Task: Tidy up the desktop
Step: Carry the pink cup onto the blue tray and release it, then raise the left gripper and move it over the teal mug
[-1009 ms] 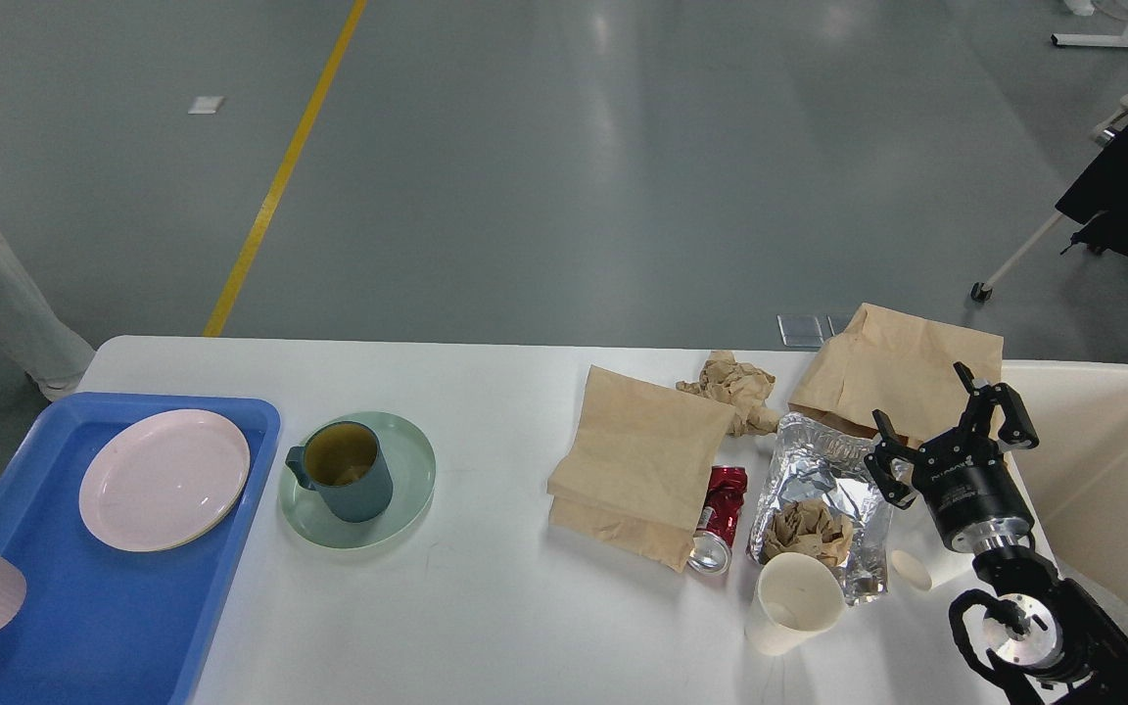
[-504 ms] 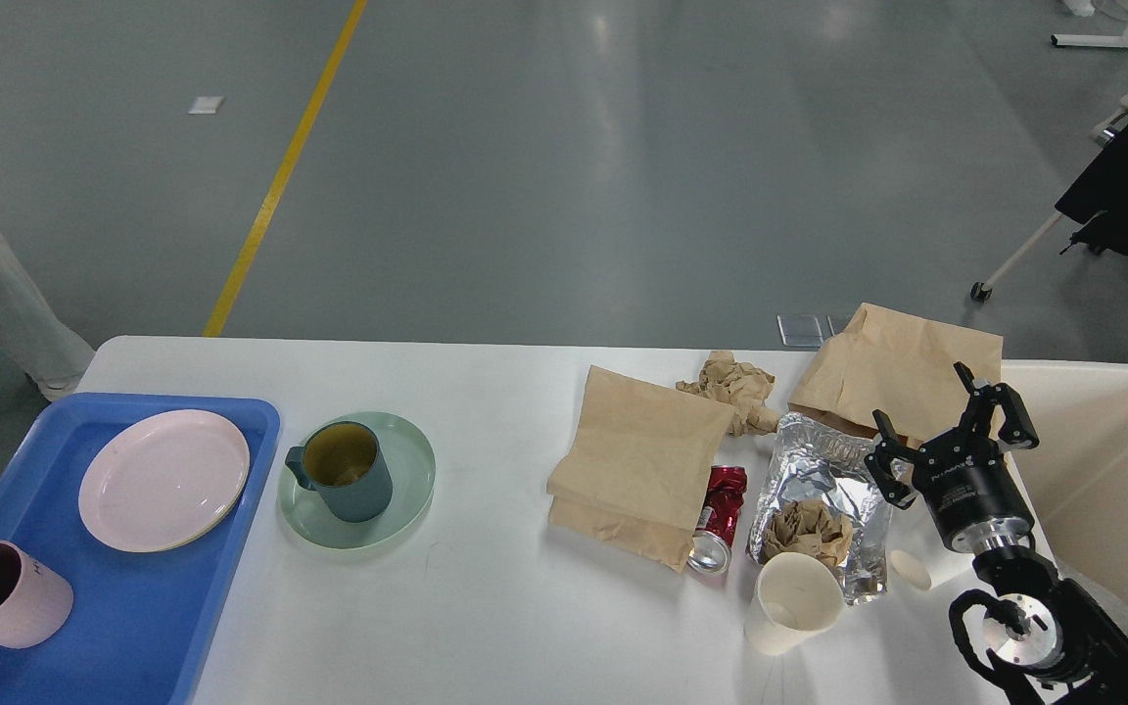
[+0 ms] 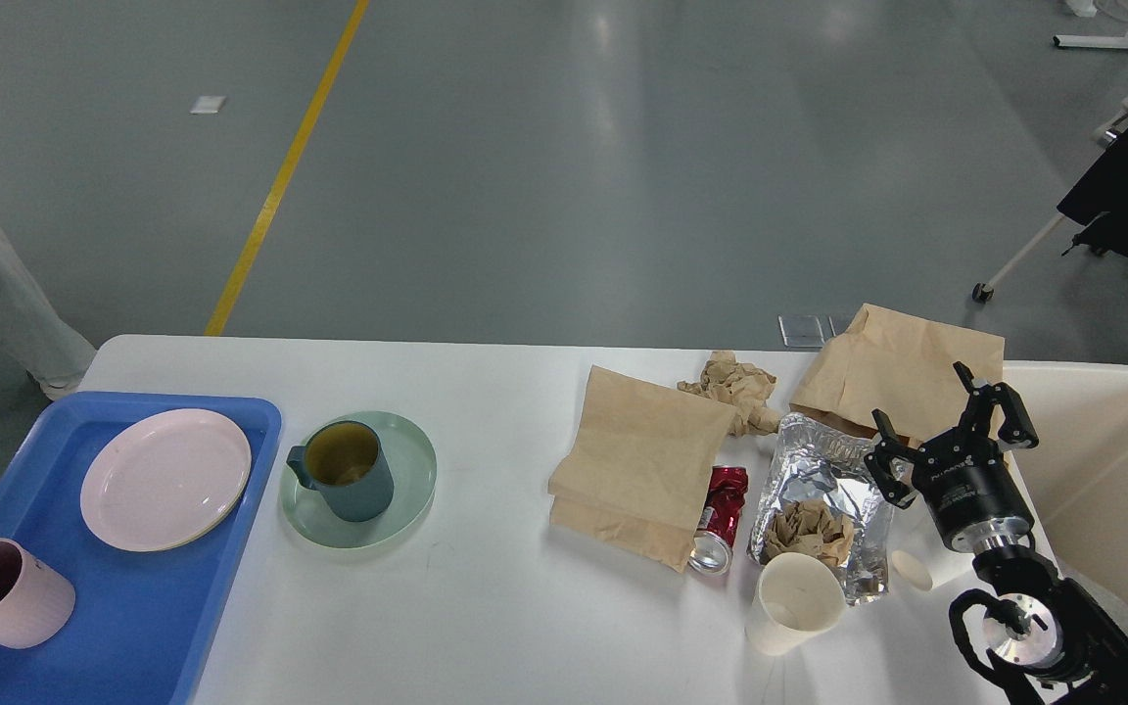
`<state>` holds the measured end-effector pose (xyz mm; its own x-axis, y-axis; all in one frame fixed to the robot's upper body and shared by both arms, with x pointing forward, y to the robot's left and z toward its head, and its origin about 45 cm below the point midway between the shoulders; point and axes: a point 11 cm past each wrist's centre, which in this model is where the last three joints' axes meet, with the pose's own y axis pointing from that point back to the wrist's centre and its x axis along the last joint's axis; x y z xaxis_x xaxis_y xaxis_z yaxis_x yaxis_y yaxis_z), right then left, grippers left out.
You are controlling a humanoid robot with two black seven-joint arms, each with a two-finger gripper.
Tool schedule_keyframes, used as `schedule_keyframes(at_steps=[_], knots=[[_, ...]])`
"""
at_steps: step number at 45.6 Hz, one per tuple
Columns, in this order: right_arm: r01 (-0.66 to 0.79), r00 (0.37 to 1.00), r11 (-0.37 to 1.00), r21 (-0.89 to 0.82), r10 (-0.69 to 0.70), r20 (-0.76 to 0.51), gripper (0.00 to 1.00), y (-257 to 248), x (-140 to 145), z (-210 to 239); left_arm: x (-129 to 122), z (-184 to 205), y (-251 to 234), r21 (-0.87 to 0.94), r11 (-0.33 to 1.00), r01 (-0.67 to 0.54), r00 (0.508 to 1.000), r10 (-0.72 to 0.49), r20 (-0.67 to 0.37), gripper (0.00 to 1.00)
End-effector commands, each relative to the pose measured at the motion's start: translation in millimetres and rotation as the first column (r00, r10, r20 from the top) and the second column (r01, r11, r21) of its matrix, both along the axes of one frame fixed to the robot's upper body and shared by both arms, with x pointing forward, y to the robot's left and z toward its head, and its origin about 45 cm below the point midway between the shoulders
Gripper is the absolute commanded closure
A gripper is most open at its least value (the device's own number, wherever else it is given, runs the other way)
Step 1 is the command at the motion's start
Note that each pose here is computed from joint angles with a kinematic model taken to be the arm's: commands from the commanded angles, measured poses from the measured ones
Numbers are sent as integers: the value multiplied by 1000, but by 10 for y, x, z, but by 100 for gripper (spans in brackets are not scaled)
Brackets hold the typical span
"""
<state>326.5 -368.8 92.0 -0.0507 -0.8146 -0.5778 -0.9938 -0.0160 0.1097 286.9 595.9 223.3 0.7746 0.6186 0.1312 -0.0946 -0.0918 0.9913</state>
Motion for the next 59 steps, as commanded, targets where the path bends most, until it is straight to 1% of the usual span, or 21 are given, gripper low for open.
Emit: schedule_keyframes(at_steps=[1, 6, 11, 15, 19, 22, 25, 33, 40, 44, 48, 55, 59], knots=[[0, 1000, 1000, 0, 0, 1, 0, 1, 1, 2, 144, 319, -26, 25, 999, 27, 999, -27, 25, 6], [0, 1000, 1000, 0, 0, 1, 0, 1, 1, 2, 301, 540, -240, 16, 996, 89, 996, -89, 17, 6], [0, 1000, 1000, 0, 0, 1, 0, 1, 1, 2, 465, 766, -598, -8, 986, 164, 986, -164, 11, 6], [0, 1000, 1000, 0, 0, 1, 0, 1, 1, 2, 603, 983, -859, 7, 979, 204, 978, -204, 50, 6], [0, 1000, 1000, 0, 0, 1, 0, 1, 1, 2, 712, 1180, -1238, 8, 965, 261, 962, -261, 78, 6], [0, 1000, 1000, 0, 0, -1, 0, -1, -1, -2, 797, 1383, -1514, 20, 955, 296, 948, -297, 119, 6], [1, 1000, 1000, -1, -1, -1, 0, -2, -1, -3, 863, 1491, -1868, 15, 941, 338, 928, -336, 158, 6], [0, 1000, 1000, 0, 0, -1, 0, -1, -1, -2, 866, 1559, -2713, -44, 898, 439, 888, -425, 176, 6], [1, 1000, 1000, -1, -1, -1, 0, -2, -1, -3, 749, 1519, -3330, -120, 843, 524, 843, -495, 209, 6], [0, 1000, 1000, 0, 0, -1, 0, -1, -1, -2, 754, 1470, -3448, -117, 832, 542, 833, -513, 207, 6], [0, 1000, 1000, 0, 0, -1, 0, -1, -1, -2, 747, 1378, -3429, -144, 838, 526, 845, -495, 202, 6], [0, 1000, 1000, 0, 0, 1, 0, 1, 1, 2, 680, 1152, -3323, -177, 852, 493, 869, -470, 154, 4], [0, 1000, 1000, 0, 0, 1, 0, 1, 1, 2, 678, 1116, -3139, -171, 875, 453, 890, -432, 148, 4]])
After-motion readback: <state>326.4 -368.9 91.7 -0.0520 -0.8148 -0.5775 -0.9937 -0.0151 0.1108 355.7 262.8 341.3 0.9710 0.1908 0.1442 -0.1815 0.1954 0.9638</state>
